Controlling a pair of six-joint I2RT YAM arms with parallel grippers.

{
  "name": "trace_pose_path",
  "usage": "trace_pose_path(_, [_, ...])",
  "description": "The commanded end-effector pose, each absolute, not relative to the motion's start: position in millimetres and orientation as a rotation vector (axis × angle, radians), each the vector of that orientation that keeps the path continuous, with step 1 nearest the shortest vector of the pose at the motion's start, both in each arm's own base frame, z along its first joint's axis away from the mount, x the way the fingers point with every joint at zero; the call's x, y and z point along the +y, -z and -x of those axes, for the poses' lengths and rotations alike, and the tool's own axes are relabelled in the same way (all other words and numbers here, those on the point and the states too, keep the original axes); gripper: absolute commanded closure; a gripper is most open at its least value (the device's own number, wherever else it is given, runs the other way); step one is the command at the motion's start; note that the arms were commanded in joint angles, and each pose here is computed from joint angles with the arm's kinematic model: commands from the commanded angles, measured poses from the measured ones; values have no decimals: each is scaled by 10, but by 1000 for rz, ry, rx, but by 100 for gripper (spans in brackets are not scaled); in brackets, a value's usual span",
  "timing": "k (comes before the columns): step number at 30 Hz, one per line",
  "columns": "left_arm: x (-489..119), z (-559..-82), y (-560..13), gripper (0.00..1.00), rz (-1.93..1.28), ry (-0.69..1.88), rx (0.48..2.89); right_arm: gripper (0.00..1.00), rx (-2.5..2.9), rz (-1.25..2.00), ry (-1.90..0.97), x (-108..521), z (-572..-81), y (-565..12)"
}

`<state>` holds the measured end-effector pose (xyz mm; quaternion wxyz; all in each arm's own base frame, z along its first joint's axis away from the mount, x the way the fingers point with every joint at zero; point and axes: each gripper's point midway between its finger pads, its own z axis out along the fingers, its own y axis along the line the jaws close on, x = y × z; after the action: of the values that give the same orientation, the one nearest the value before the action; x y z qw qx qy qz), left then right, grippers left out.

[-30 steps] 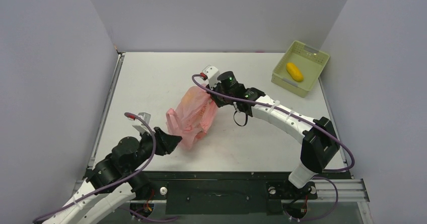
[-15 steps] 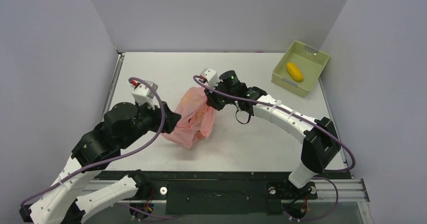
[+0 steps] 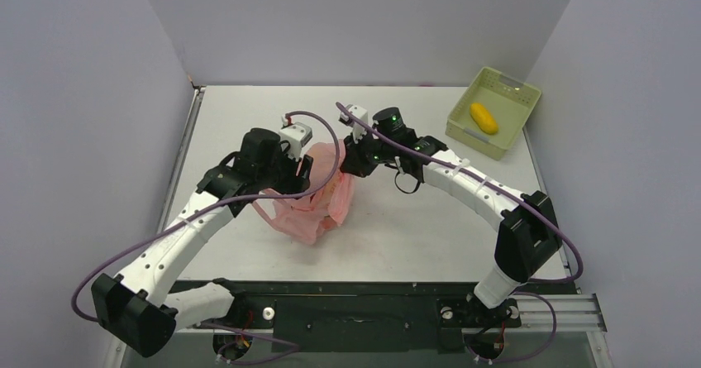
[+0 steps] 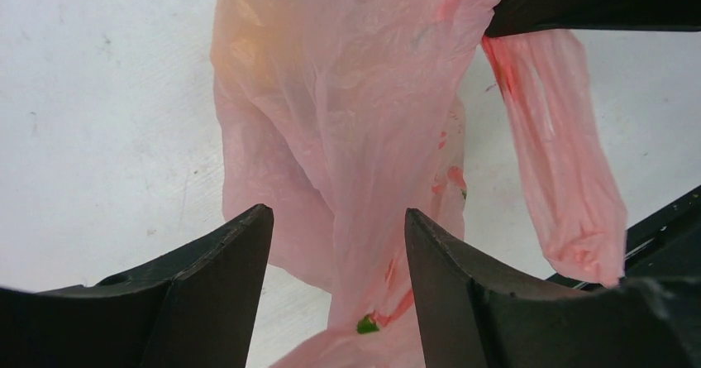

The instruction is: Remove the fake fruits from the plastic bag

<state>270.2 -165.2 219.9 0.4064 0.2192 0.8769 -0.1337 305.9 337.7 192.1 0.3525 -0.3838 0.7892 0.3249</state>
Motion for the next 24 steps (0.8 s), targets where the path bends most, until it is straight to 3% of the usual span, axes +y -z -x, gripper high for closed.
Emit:
trace_pose_path(1, [-1885, -2887, -2176, 43, -674, 439, 2116, 100, 1959, 974, -958, 3505, -3039, -2154])
trace_pose_path(7, [-2033, -2994, -1891, 45, -696, 525, 2180, 100, 1983, 933, -990, 3536, -3094, -2069])
trace_pose_path(14, [-2056, -3004, -1646, 57, -661, 675, 2229, 100, 1993, 886, -1044, 3583, -3093, -2026])
trace_pose_path(18, [-2071, -2961, -1580, 78, -658, 701, 2253, 100, 2008, 846, -1018, 3560, -3138, -1995])
trace_pose_path(21, [-1994, -2979, -1514, 99, -657, 642, 2292, 100, 2031, 773, -955, 3501, -3234, -2011])
trace_pose_path(24, [-1930, -3051, -1552, 100, -617, 657, 2277, 100, 2059, 668, -838, 3348, -3367, -2036])
